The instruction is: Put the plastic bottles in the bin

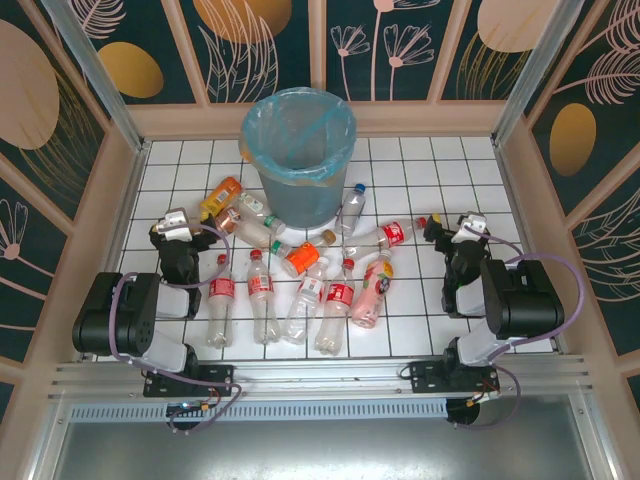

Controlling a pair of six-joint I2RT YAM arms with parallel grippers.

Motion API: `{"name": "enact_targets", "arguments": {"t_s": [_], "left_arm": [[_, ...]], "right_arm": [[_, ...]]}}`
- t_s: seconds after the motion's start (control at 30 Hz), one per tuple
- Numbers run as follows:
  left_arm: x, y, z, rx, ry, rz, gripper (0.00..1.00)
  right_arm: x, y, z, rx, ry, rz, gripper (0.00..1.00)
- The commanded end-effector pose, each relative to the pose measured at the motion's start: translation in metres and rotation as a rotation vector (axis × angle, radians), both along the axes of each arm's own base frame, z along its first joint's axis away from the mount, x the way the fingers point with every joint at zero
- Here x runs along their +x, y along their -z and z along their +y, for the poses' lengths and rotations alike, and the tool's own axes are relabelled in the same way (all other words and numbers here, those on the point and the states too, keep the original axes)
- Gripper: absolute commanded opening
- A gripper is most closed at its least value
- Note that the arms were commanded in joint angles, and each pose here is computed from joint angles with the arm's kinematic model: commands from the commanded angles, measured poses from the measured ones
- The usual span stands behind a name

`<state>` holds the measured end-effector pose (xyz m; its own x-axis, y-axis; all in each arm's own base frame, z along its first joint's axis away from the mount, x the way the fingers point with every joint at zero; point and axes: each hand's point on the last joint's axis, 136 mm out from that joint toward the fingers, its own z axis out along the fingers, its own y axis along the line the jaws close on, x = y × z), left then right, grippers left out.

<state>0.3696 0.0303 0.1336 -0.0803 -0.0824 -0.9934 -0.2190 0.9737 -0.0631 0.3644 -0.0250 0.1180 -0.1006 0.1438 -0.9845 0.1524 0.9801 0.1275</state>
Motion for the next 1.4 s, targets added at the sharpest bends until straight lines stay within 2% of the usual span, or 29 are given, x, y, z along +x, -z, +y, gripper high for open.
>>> {"name": "enact_targets", "arguments": {"t_s": [0.0,0.93,1.1,1.23,1.37], "left_arm": [[0.002,-0.004,0.003,-0.008,-0.014,-0.017,0.99],[0.001,-0.006,0.003,-0.009,-0.015,-0.026,0.99],[0.008,-0.031,0.015,-0.009,-0.090,0.045,0.98],[-0.015,-0.067,0.024,-0.045,-0.142,-0.062,0.98],[-0.032,-0.086,0.019,-0.124,-0.115,-0.106,0.96]], "right_arm": [[0.006,-0.011,0.000,-0.019,0.003,-0.033,0.99],[0.004,-0.011,-0.003,-0.002,0.012,-0.036,0.99],[-0.011,-0.028,-0.004,-0.015,0.030,-0.096,0.98],[-0.015,-0.058,0.000,-0.040,0.064,-0.111,0.97],[-0.005,-0.073,0.010,0.059,0.011,-0.009,0.95]]}}
